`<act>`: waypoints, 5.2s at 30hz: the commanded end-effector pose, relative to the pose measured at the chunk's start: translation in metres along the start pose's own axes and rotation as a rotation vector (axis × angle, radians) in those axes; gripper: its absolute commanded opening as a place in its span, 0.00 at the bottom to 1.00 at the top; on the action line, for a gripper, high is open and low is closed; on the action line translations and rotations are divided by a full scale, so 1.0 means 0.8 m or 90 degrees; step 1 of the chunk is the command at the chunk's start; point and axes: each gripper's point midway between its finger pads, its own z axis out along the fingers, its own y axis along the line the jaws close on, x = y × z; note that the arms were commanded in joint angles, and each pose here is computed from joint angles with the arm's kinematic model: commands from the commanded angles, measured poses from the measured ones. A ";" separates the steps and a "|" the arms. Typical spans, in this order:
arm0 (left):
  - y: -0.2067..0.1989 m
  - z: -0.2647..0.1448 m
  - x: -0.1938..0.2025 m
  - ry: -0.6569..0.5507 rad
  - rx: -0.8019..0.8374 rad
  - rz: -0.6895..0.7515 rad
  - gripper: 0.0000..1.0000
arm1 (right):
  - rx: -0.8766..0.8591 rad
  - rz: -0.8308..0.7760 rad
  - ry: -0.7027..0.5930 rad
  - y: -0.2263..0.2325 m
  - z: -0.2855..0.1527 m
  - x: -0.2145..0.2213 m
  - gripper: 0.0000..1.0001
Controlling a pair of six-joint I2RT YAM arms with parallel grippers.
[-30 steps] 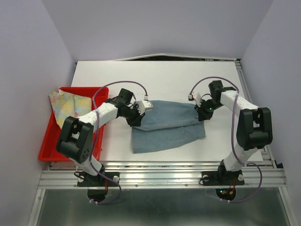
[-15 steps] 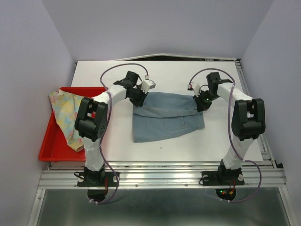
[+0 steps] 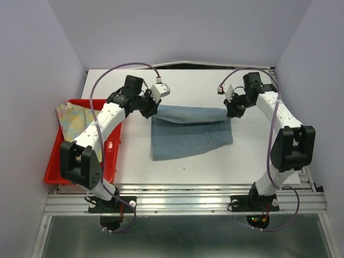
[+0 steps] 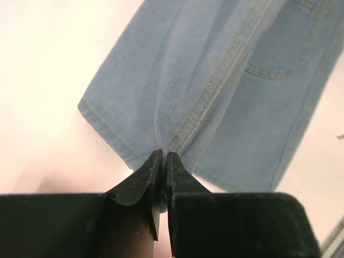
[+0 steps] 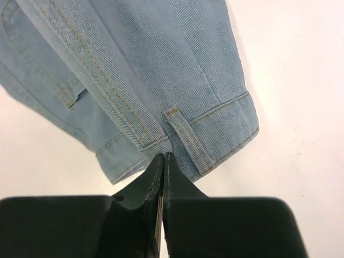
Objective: Fold and stack the skirts
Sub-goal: Fold the skirt
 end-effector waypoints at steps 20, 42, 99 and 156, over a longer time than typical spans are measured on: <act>-0.154 0.057 0.155 0.193 0.170 -0.009 0.00 | -0.057 -0.015 0.095 0.069 0.054 0.104 0.01; -0.160 0.019 0.156 0.195 0.166 0.020 0.08 | -0.065 -0.024 0.082 0.083 0.042 0.096 0.06; 0.161 0.098 -0.049 -0.160 -0.076 -0.286 0.53 | 0.128 0.298 -0.078 -0.032 0.025 -0.011 0.81; -0.103 0.075 -0.033 -0.081 0.214 -0.265 0.54 | -0.232 0.410 -0.159 0.090 0.056 -0.097 0.38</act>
